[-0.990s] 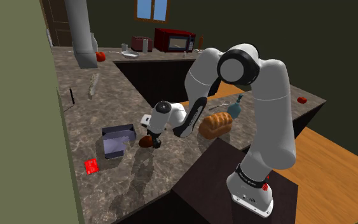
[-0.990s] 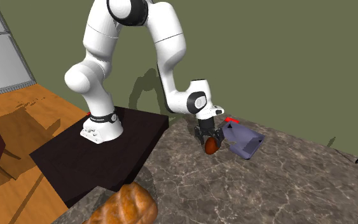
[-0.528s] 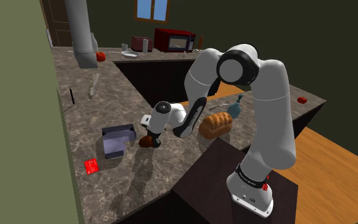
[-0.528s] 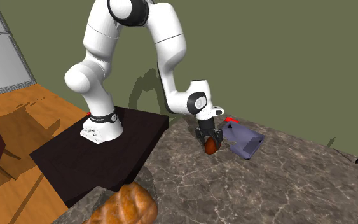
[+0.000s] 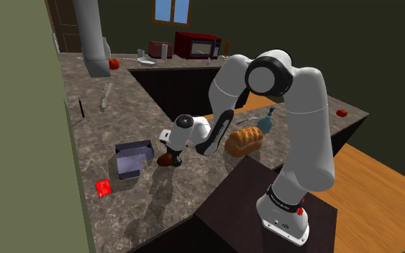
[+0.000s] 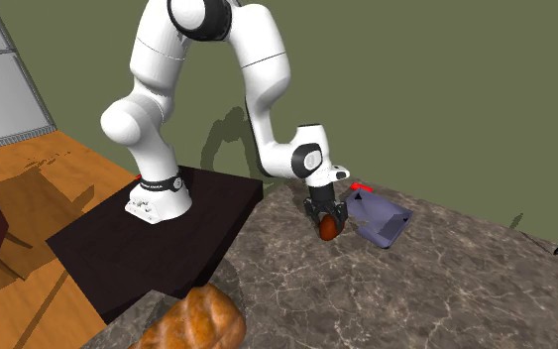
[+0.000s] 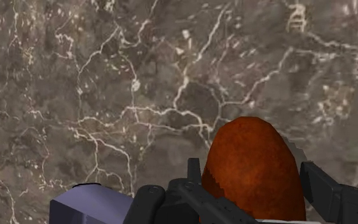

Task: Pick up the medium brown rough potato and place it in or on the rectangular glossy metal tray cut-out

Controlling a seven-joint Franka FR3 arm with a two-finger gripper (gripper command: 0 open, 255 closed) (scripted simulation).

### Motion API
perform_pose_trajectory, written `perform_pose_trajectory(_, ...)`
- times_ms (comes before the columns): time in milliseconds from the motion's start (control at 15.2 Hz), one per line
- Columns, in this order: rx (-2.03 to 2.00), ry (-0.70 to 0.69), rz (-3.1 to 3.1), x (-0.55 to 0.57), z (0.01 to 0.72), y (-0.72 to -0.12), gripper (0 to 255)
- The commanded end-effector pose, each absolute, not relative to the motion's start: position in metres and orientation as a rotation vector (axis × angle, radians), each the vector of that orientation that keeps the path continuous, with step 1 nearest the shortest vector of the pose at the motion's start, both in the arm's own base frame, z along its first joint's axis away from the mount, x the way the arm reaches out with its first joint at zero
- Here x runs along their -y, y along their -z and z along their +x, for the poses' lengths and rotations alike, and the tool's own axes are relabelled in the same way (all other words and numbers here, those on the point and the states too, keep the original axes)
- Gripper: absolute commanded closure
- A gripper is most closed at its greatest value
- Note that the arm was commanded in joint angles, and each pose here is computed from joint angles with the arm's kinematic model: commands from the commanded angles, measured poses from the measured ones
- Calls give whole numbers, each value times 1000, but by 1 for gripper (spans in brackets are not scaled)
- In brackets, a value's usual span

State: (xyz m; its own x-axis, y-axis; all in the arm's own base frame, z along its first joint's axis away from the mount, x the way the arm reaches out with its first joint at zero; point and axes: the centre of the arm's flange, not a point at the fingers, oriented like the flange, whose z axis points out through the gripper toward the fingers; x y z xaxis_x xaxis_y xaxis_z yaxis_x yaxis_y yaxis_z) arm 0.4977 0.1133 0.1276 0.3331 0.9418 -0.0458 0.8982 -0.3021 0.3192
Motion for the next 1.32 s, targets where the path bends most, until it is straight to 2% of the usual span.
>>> perform_pose_trajectory(0, -1651, -216, 2314, -114, 498, -127, 255)
perform_pose_trajectory(1254, -1651, -216, 2314, -114, 498, -227, 255)
